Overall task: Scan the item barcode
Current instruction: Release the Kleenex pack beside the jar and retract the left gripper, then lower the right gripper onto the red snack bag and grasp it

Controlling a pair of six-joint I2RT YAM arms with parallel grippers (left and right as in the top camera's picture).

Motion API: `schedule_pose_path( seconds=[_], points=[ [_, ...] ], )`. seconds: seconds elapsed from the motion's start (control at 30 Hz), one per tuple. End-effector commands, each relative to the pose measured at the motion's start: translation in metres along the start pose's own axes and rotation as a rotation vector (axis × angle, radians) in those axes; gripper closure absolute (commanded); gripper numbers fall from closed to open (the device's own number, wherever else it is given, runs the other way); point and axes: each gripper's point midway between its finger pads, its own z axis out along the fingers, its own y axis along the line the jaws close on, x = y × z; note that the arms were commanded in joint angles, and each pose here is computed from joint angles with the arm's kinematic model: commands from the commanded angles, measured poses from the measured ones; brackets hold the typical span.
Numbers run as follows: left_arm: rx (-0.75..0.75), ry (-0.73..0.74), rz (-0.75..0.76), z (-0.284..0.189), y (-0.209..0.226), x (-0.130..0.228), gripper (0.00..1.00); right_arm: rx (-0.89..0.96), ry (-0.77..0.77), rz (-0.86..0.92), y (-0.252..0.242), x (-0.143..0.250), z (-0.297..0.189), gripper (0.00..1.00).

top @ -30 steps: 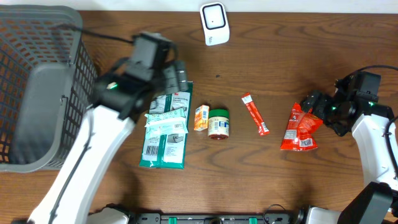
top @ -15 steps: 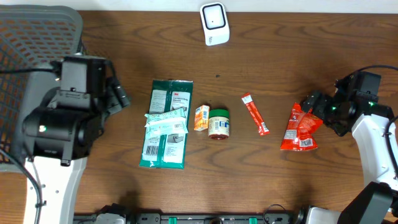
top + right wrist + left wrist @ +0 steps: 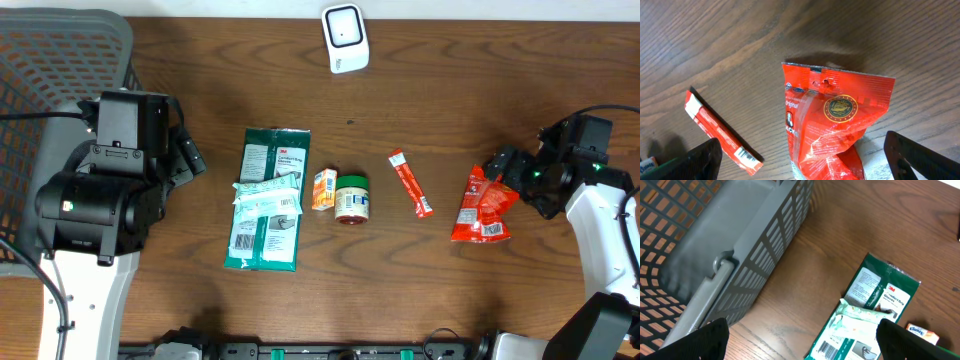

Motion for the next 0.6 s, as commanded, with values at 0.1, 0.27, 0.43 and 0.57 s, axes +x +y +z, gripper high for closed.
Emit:
schedule_pose_path(
  seconds=[0.1,0.27,0.43,0.57],
  points=[
    [-0.026,-0.011,-0.005,-0.001,0.006,-0.002,0.06,-0.002,0.001,0.004,-0.001,0.0,0.0,0.01],
    [-0.026,-0.011,-0.005,-0.001,0.006,-0.002,0.06,-0.003,-0.002,0.003,-0.001,-0.001,0.0,0.01],
    [-0.026,-0.011,-0.005,-0.001,0.006,-0.002,0.06,-0.096,0.049,0.055,0.015,0.009,-0.001,0.01],
    [-0.026,-0.011,-0.005,-0.001,0.006,-0.002,0.06,-0.15,0.047,0.051,0.025,0.006,-0.005,0.13]
  ],
)
